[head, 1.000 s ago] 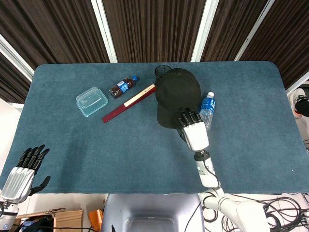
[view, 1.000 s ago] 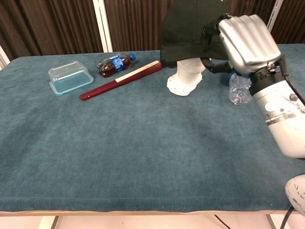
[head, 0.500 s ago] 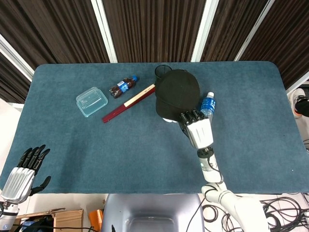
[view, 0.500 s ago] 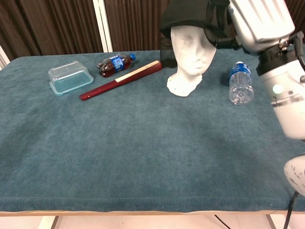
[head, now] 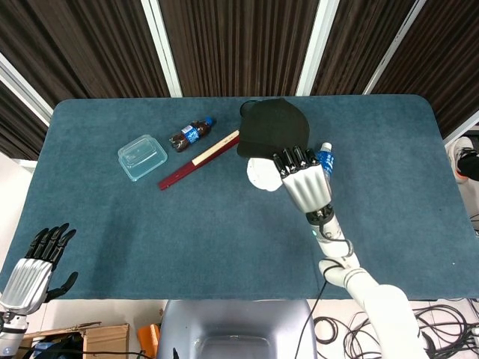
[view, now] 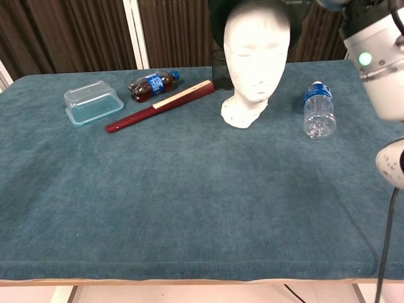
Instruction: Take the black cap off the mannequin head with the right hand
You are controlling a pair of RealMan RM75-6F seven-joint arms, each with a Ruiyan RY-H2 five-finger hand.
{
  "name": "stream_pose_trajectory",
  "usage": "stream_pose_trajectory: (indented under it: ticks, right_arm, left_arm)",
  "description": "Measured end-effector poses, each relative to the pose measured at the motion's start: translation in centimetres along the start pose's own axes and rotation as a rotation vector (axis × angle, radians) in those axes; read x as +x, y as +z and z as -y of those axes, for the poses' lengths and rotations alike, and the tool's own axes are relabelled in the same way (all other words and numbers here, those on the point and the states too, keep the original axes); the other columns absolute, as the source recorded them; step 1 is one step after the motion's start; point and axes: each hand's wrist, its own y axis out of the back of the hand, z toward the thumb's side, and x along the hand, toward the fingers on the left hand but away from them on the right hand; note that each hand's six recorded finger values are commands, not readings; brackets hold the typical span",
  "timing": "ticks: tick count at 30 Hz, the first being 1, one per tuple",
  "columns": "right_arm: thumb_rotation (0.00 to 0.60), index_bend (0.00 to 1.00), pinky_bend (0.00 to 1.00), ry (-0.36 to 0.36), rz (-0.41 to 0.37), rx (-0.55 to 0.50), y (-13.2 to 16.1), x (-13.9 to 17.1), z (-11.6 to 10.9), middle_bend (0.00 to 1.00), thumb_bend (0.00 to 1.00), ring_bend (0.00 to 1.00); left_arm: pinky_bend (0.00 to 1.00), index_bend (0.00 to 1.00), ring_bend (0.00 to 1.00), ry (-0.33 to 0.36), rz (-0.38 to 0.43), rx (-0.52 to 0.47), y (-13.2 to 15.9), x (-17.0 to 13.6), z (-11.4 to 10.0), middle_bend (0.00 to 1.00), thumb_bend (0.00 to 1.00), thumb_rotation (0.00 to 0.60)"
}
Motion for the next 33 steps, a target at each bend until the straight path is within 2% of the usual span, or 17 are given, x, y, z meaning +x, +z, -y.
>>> stream_pose_trajectory:
  ticks: [11,16,20,24,28,33]
  right_arm:
    - [0.6,1.0,0.89,-0.059,-0.052,0.168,-3.0,-3.3,-0.7,0.72,0.38,0.61]
    - [0.6,1.0,0.9,-0.096,-0.072,0.183,-4.5,-2.8,-1.8,0.72,0.38,0.61]
    - [0.6,1.0,0.9,-0.145,-0.118,0.183,-6.1,-0.4,-3.8,0.73,0.38,0.61]
    - [0.6,1.0,0.9,-0.147,-0.173,0.201,-8.3,3.6,-6.0,0.73,0.38,0.61]
    - [0.6,1.0,0.9,-0.08,-0.218,0.227,-10.4,8.5,-7.8,0.73,0.38,0.61]
    - [0.6,1.0,0.9,0.056,-0.253,0.275,-12.7,14.2,-8.9,0.73,0.38,0.61]
  left_arm:
    - [0.05,0.0,0.03,-0.006,-0.006,0.001,-0.1,0.0,0.2,0.01,0.36,0.6]
    - [0.05,0.0,0.03,0.0,-0.008,-0.002,-0.2,0.0,0.0,0.01,0.35,0.6]
    - [0.05,0.0,0.03,0.0,-0.005,-0.003,-0.1,-0.1,-0.1,0.02,0.35,0.6]
    - [0.05,0.0,0.03,0.001,0.001,-0.006,0.1,-0.2,-0.1,0.02,0.35,0.6]
    - [0.05,0.0,0.03,-0.007,0.009,-0.004,0.3,-0.2,0.2,0.02,0.35,0.6]
    - [0.05,0.0,0.03,-0.018,0.021,-0.002,0.8,0.0,0.5,0.02,0.35,0.6]
